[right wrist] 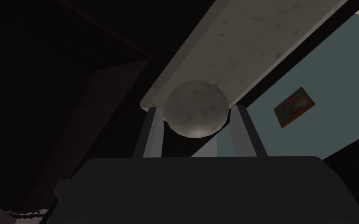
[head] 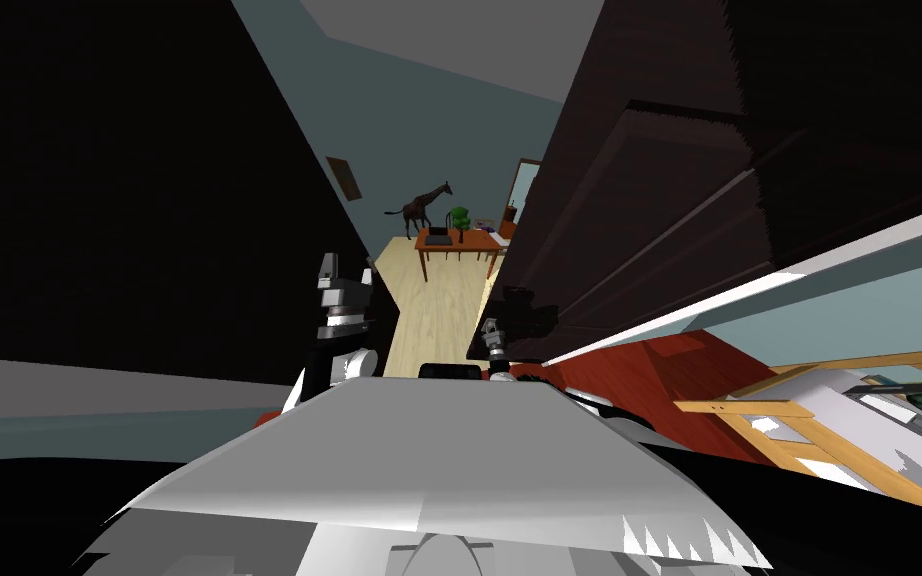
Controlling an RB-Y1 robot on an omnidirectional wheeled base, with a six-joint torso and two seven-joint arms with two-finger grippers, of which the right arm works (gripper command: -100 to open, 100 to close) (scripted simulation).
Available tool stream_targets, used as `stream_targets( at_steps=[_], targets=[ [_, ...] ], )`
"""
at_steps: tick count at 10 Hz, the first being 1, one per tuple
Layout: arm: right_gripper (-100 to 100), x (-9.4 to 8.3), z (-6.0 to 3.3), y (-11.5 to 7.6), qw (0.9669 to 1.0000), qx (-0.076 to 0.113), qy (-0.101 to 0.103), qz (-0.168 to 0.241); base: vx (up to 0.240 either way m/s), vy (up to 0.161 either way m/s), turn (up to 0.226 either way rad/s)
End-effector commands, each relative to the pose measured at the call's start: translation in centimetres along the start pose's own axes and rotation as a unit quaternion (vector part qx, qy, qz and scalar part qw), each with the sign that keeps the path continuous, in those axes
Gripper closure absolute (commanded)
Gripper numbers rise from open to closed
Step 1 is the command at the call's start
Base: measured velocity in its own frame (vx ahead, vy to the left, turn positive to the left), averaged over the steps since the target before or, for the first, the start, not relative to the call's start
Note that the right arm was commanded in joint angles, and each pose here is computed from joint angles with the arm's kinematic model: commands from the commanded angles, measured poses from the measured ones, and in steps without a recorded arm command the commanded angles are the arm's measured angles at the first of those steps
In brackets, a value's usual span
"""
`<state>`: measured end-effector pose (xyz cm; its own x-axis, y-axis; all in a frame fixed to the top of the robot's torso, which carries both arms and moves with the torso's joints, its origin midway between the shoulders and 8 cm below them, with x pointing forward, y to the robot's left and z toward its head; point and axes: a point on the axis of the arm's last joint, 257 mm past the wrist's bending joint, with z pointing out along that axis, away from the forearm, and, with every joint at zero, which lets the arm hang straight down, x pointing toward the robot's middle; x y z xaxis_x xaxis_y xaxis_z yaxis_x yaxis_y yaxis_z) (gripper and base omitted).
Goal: Push the door open
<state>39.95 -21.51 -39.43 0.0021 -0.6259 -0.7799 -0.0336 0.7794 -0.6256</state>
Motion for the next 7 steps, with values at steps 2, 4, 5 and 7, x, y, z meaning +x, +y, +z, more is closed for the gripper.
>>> stream_targets(
  at_steps=[2, 4, 5, 7],
  targets=[
    [100, -0.08, -0.02, 0.26, 0.9993, -0.001, 0.001, 0.037, 0.033, 0.008, -0.028],
    [100, -0.14, 0.0, 0.34, 0.9983, 0.0, 0.001, 0.059, 0.027, 0.012, -0.036],
    [100, -0.2, 0.02, 0.42, 0.9973, 0.0, 0.002, 0.073, 0.043, 0.012, -0.068],
    [100, -0.25, 0.05, 0.51, 0.9951, 0.0, 0.002, 0.099, 0.043, 0.009, -0.031]
  ],
)
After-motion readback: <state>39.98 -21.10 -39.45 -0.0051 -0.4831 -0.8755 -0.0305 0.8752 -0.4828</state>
